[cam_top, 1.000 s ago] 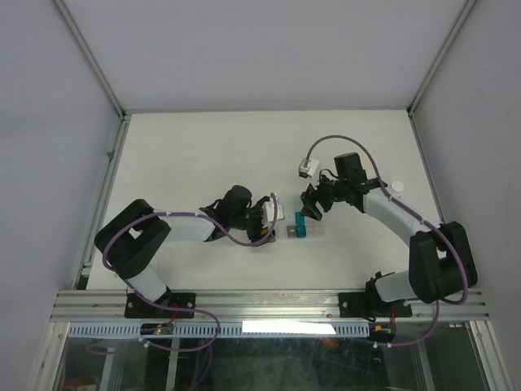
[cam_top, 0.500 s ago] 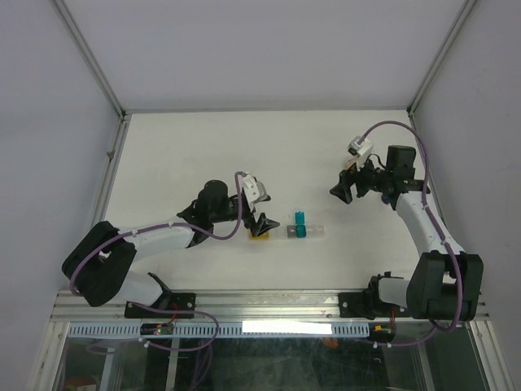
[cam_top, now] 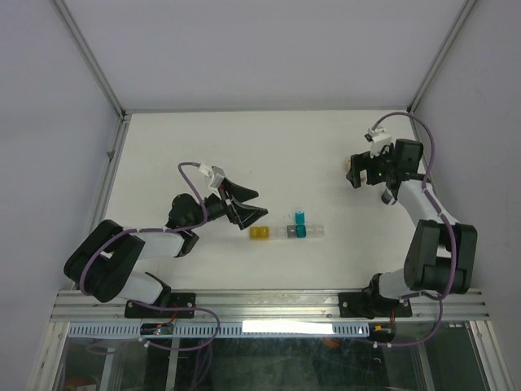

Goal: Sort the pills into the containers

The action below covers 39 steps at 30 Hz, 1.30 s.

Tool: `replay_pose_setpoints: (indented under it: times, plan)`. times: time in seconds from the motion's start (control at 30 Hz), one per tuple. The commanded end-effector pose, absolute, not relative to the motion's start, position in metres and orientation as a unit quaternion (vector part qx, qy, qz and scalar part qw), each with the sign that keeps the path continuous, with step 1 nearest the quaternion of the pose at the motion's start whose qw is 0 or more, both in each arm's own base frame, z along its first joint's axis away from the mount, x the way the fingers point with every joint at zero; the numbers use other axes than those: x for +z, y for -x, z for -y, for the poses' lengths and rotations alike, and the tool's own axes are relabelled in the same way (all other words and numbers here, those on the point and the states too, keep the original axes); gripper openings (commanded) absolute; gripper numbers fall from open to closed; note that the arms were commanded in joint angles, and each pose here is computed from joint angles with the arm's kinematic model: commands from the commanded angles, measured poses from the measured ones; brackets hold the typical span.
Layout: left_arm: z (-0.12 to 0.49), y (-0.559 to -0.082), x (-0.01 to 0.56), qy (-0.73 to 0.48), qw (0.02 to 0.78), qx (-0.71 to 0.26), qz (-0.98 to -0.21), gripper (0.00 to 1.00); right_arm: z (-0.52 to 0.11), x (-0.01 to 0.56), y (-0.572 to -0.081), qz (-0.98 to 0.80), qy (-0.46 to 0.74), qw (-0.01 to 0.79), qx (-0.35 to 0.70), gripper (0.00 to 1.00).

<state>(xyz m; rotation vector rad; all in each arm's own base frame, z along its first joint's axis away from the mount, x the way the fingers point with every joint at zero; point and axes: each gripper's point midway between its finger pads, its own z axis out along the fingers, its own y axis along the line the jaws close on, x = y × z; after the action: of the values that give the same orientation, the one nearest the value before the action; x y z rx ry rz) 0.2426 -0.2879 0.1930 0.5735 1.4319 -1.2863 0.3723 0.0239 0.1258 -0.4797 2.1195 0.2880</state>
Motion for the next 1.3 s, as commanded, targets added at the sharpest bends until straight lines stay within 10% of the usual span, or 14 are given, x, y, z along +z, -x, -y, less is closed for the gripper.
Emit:
replay_pose_setpoints:
  times: [0.0, 0.6, 0.97, 1.27]
  plan:
    - [0.291, -0.252, 0.212, -0.192, 0.514, -0.575, -0.608, 0.99, 0.001, 0.145, -0.423, -0.862, 0.152, 0.479, 0.059, 0.98]
    - [0.295, -0.203, 0.198, -0.275, 0.496, -0.544, -0.618, 0.99, -0.008, 0.059, -0.452, -0.927, 0.131, 0.347, 0.048, 0.79]
    - [0.315, -0.160, 0.207, -0.365, 0.535, -0.528, -0.548, 0.99, -0.028, 0.082, -0.433, -0.898, 0.210, 0.378, 0.085, 0.19]
    - [0.321, -0.143, 0.218, -0.455, 0.582, -0.471, -0.482, 0.99, -0.106, 0.158, -0.319, -0.730, 0.475, 0.423, 0.251, 0.06]
